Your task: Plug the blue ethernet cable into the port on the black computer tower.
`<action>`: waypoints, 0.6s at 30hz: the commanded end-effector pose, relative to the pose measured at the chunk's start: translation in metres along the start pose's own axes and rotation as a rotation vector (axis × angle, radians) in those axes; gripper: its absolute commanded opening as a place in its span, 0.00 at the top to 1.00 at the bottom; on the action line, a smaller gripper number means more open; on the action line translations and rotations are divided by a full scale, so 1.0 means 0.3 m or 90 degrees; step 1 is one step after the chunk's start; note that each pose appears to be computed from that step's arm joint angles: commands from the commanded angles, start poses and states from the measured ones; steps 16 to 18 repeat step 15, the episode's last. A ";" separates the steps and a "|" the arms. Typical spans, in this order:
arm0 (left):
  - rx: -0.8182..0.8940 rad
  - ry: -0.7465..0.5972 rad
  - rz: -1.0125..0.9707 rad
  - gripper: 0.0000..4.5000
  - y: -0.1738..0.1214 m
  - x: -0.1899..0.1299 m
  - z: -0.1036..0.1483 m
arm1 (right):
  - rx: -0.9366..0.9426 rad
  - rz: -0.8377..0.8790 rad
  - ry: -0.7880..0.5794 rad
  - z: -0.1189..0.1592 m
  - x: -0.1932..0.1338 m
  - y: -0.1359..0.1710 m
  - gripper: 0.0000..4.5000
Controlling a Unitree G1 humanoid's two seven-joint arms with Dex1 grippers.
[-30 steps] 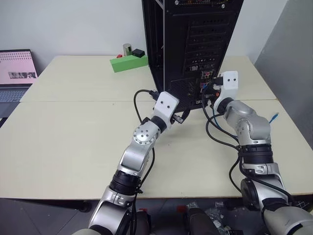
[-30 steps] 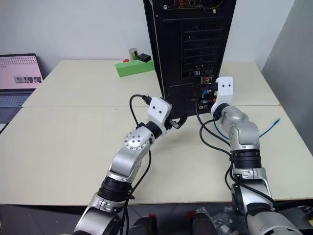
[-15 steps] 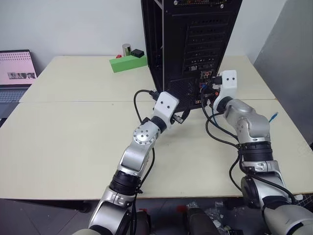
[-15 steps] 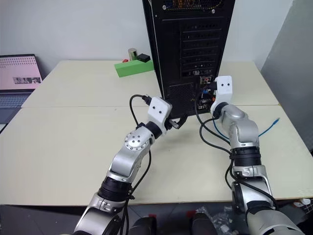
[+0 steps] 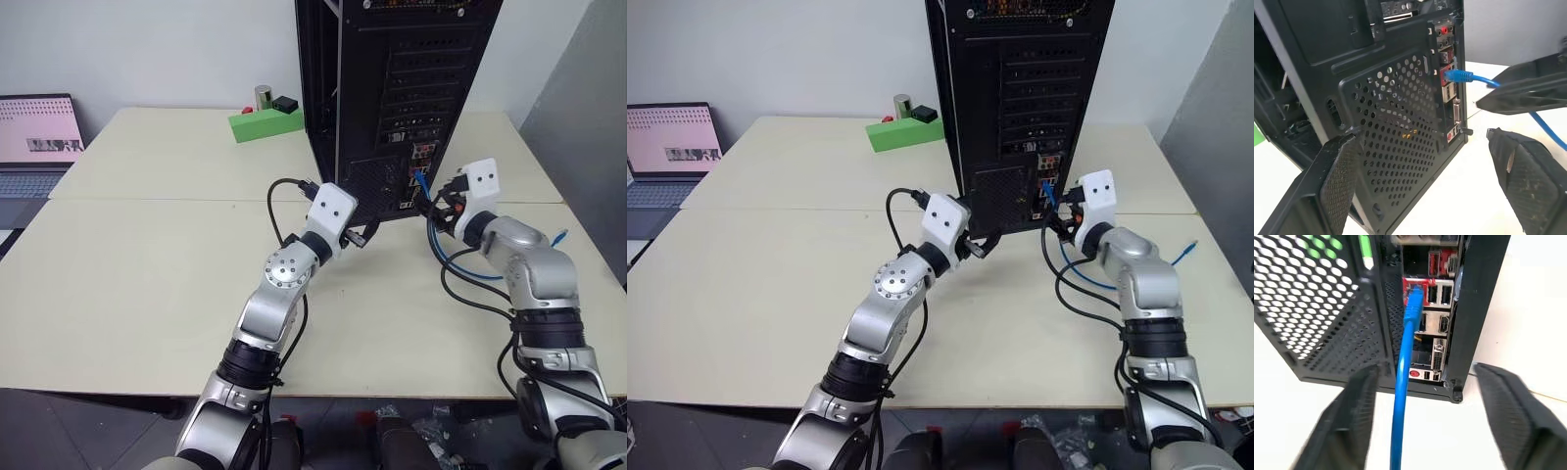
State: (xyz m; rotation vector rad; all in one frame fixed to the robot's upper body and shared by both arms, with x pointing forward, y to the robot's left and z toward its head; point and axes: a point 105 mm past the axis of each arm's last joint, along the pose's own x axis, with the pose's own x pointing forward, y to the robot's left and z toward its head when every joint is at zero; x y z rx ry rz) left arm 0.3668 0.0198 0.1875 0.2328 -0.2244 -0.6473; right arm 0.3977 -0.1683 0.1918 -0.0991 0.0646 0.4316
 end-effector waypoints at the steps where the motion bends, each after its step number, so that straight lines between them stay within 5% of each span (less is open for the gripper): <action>1: 0.026 -0.020 -0.011 0.06 0.020 -0.008 0.062 | -0.060 0.072 -0.081 0.087 -0.073 0.017 0.07; 2: 0.029 -0.015 -0.014 0.06 0.025 -0.013 0.061 | -0.069 0.081 -0.085 0.088 -0.085 0.017 0.01; 18: 0.028 0.044 -0.093 0.06 0.127 -0.133 0.076 | -0.122 0.137 -0.183 0.175 -0.213 -0.075 0.01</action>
